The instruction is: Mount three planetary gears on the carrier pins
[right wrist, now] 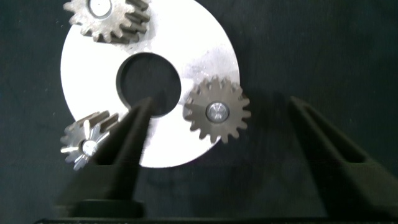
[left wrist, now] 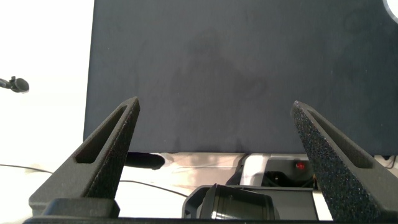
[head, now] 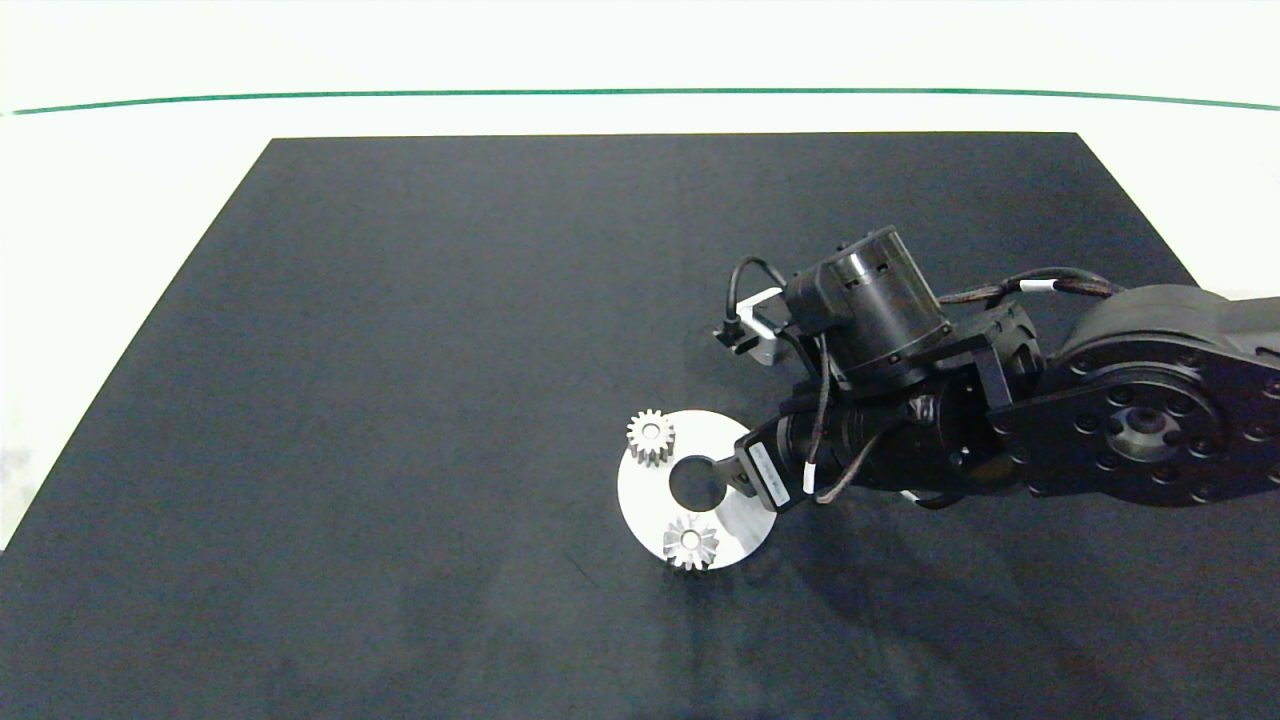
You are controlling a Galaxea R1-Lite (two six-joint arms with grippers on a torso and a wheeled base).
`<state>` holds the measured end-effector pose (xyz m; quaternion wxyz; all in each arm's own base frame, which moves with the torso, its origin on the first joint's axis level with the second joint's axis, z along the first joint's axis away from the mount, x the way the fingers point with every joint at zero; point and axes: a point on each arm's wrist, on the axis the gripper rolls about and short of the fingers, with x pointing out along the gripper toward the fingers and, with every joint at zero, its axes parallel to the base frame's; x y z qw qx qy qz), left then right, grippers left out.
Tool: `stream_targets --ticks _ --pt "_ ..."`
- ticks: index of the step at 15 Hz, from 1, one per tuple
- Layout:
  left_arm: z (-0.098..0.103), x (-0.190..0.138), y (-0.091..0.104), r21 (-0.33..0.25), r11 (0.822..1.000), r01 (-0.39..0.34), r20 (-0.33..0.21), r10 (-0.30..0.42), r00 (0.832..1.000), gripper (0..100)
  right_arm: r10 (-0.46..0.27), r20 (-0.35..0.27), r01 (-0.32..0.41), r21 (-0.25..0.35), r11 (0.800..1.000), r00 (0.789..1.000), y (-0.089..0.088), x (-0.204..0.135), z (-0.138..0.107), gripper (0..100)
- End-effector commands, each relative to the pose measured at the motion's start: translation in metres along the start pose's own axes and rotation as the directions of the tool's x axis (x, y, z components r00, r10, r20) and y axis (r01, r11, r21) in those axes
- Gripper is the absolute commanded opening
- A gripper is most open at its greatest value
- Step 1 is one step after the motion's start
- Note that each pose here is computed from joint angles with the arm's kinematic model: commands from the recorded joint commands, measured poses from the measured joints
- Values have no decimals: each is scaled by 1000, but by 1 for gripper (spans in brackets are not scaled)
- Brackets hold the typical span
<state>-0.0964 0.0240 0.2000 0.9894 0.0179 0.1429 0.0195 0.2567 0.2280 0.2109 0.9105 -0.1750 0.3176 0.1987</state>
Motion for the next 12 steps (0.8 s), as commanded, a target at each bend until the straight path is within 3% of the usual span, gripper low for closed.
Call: stream_targets --ticks 1,3,5,7,8,10,11,12 --pt "-1 0 0 1 1000 0 -5 0 1000 100 0 108 -1 4 1000 994 -7 -65 -6 100" --pt "-2 1 0 3 1000 0 -10 0 1000 100 -33 211 32 8 999 977 -22 -137 -26 100" --pt "-3 2 0 5 1000 0 -16 0 1000 100 -101 242 97 28 995 965 -52 -205 -59 100" --pt "-4 1 0 2 1000 -1 -11 1 1000 100 -217 242 198 102 975 946 -82 -247 -106 100" --pt "-4 1 0 2 1000 -3 -13 3 1000 100 -294 238 260 166 951 926 -92 -257 -122 100" --pt "-4 1 -1 1 1000 -9 -11 9 1000 100 -470 230 391 318 864 852 -102 -284 -169 100" --pt "-4 1 -1 1 1000 -10 -10 10 1000 100 -536 231 438 365 822 812 -100 -295 -186 100" --pt "-5 0 -1 -3 1000 -13 -4 13 1000 100 -629 233 504 426 752 742 -93 -312 -210 100"
